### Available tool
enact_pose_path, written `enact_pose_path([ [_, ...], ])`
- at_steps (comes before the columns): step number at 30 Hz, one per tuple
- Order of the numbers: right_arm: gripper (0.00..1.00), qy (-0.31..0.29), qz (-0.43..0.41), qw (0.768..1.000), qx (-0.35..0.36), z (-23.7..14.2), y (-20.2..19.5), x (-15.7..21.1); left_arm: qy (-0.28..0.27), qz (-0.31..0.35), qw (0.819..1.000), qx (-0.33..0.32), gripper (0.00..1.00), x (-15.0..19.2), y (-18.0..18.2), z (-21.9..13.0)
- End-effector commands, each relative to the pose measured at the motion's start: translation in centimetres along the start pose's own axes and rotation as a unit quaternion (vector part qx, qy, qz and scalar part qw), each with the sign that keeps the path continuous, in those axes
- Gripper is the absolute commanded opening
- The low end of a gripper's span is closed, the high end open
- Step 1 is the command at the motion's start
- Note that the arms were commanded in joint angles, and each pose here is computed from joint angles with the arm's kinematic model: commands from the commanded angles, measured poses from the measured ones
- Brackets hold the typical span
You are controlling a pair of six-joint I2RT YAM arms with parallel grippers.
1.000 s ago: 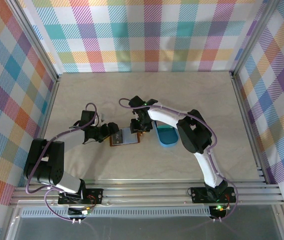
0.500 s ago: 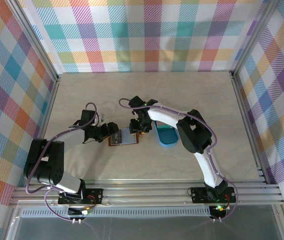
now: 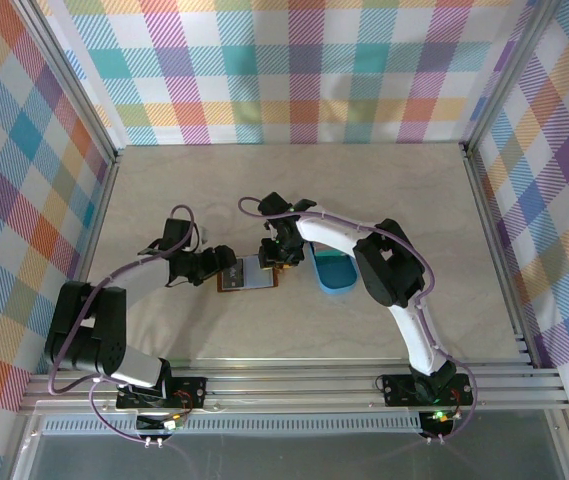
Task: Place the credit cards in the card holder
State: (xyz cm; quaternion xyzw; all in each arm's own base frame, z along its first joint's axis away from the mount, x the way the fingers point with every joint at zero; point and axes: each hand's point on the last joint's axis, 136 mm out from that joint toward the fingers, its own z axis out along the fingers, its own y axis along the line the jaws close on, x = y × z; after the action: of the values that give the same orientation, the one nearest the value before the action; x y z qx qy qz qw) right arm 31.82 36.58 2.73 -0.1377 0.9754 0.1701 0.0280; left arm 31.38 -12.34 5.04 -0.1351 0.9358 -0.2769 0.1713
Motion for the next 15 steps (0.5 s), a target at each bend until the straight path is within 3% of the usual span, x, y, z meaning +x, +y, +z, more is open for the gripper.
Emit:
enact_pose_path([
  [1, 0.47, 0.001, 0.009, 1.000, -0.011, -0.71, 0.29, 0.21, 0.011, 0.016, 1.000, 0.007, 0.74, -0.17, -0.87, 0.34],
  [15, 0.47, 0.002, 0.011, 1.000, -0.014, -0.61, 0.33, 0.20, 0.006, 0.023, 1.000, -0.019, 0.74, -0.19, -0.33, 0.34],
])
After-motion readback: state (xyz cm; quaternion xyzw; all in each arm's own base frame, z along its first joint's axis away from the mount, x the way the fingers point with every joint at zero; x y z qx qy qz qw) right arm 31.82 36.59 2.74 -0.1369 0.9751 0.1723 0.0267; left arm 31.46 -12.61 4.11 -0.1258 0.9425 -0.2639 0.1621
